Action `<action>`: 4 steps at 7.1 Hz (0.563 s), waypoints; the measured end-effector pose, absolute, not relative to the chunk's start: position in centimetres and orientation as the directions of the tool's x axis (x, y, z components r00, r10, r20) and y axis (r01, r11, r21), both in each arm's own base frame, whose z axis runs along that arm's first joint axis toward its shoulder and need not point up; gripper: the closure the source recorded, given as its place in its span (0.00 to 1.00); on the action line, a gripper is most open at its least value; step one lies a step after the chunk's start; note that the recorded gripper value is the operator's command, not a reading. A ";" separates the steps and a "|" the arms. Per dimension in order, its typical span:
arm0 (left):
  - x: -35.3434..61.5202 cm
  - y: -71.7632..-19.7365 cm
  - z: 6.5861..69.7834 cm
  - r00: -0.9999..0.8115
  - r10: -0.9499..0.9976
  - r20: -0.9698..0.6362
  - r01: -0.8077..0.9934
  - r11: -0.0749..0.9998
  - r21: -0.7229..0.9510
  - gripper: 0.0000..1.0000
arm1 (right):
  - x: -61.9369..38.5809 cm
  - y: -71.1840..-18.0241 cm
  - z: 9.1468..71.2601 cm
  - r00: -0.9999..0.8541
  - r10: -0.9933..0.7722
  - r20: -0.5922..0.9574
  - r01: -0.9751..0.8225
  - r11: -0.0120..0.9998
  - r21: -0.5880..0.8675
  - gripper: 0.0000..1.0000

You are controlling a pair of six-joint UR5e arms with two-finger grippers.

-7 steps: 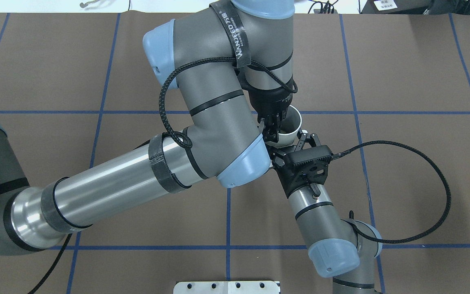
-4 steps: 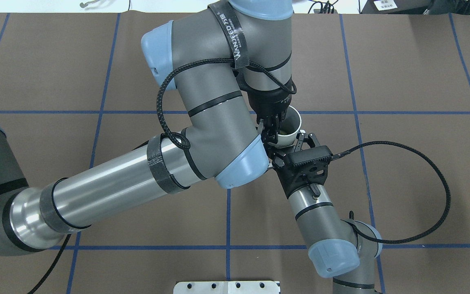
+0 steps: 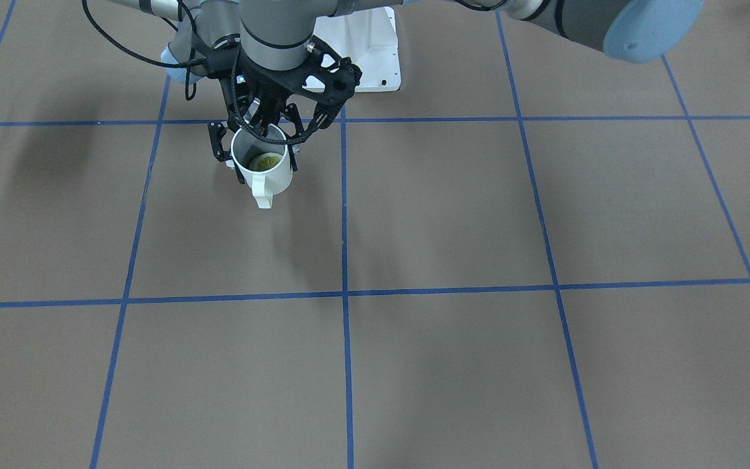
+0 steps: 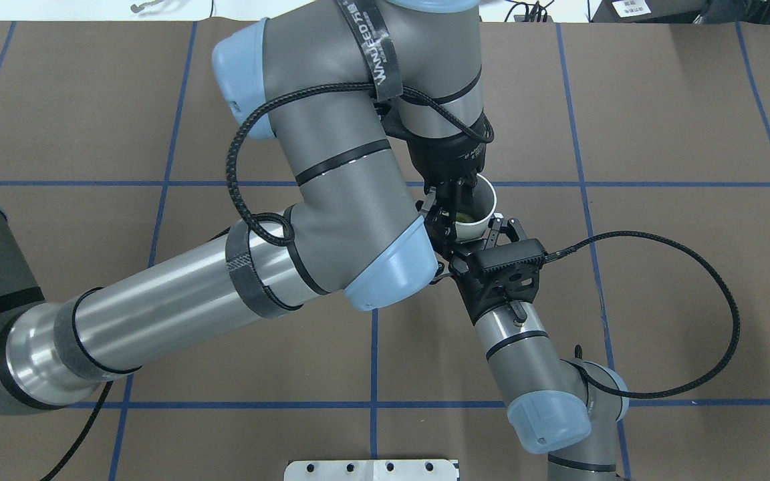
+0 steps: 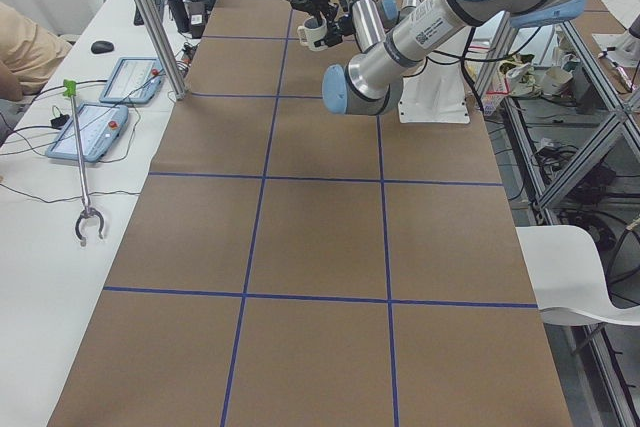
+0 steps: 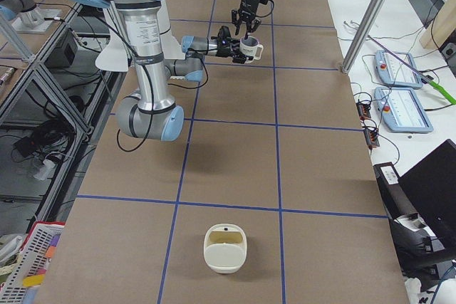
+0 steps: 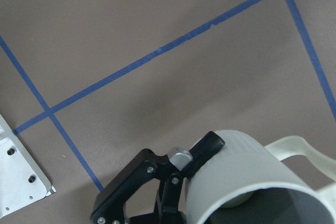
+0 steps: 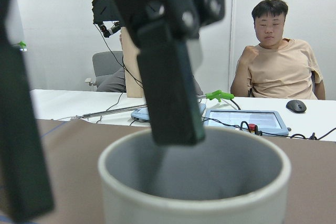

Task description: Left arm hands cup to right arm to dump lemon

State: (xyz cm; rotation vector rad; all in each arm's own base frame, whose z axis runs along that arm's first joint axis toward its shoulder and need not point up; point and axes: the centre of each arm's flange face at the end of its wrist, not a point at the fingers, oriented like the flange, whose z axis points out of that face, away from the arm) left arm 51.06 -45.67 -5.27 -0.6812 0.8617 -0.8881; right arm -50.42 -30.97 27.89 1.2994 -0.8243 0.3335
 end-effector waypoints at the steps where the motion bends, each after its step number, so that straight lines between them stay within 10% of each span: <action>1: 48.6 -46.0 -6.4 0.320 -0.869 -0.377 0.361 0.480 -0.800 0.00 | -50.3 -31.0 28.4 0.686 -0.221 0.693 -0.639 0.272 0.719 0.76; 4: 43.9 -47.6 -4.9 0.263 -0.879 -0.398 0.378 0.473 -0.796 0.00 | -45.3 -30.6 35.0 0.749 -0.203 0.631 -0.571 0.285 0.770 0.76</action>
